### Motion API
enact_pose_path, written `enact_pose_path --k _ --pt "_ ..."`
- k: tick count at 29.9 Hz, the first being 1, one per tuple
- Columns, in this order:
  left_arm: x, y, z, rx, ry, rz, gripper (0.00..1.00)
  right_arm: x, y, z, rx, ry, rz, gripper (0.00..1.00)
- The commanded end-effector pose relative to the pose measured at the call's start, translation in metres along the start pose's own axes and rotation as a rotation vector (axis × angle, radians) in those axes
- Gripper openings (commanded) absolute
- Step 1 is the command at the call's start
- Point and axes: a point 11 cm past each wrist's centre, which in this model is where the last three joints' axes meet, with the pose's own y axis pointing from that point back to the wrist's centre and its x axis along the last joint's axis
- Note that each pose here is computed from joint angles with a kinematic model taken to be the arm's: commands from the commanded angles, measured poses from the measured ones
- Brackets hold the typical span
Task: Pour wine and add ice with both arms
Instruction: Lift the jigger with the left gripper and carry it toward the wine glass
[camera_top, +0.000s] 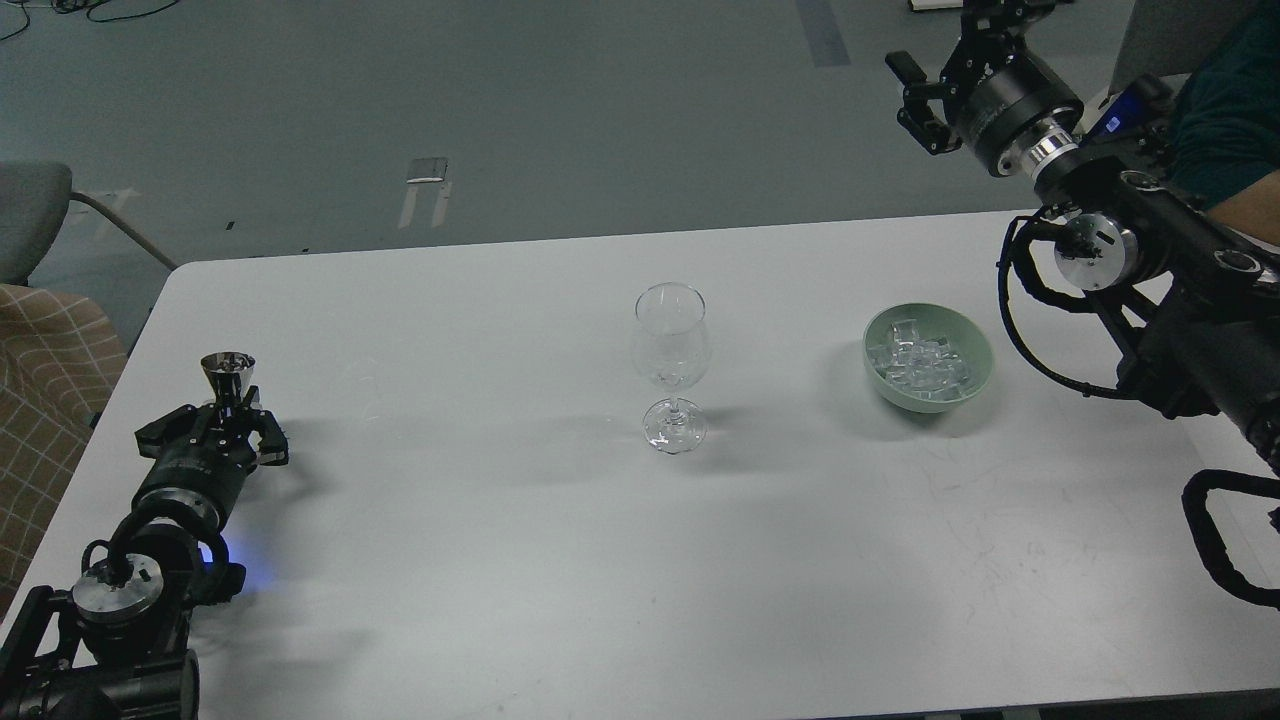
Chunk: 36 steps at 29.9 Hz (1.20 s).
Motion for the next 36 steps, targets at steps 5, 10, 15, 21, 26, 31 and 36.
enact_pose_path --k 5,10,15,21,26,31,36 --pt "-0.007 -0.002 0.002 -0.013 0.018 -0.040 0.04 0.000 0.000 0.000 0.001 0.002 0.004 1.00" --pt "-0.029 -0.012 0.001 -0.024 0.022 -0.088 0.00 0.000 0.000 0.000 -0.001 0.003 0.005 1.00" --pt "-0.055 -0.023 -0.001 -0.008 0.011 -0.137 0.00 0.000 0.000 0.001 -0.002 0.004 0.004 1.00" --pt "-0.094 -0.024 -0.007 0.019 -0.011 -0.199 0.00 0.000 0.000 0.001 -0.002 0.002 0.003 1.00" --pt "-0.124 -0.021 -0.031 0.087 -0.049 -0.225 0.00 -0.001 0.000 0.003 -0.006 0.000 0.002 1.00" --pt "-0.155 -0.013 -0.064 0.169 -0.088 -0.273 0.00 -0.001 0.001 0.004 -0.008 0.001 0.005 1.00" --pt "-0.177 -0.004 -0.093 0.239 -0.132 -0.321 0.00 0.000 0.001 0.004 -0.008 0.002 0.007 1.00"
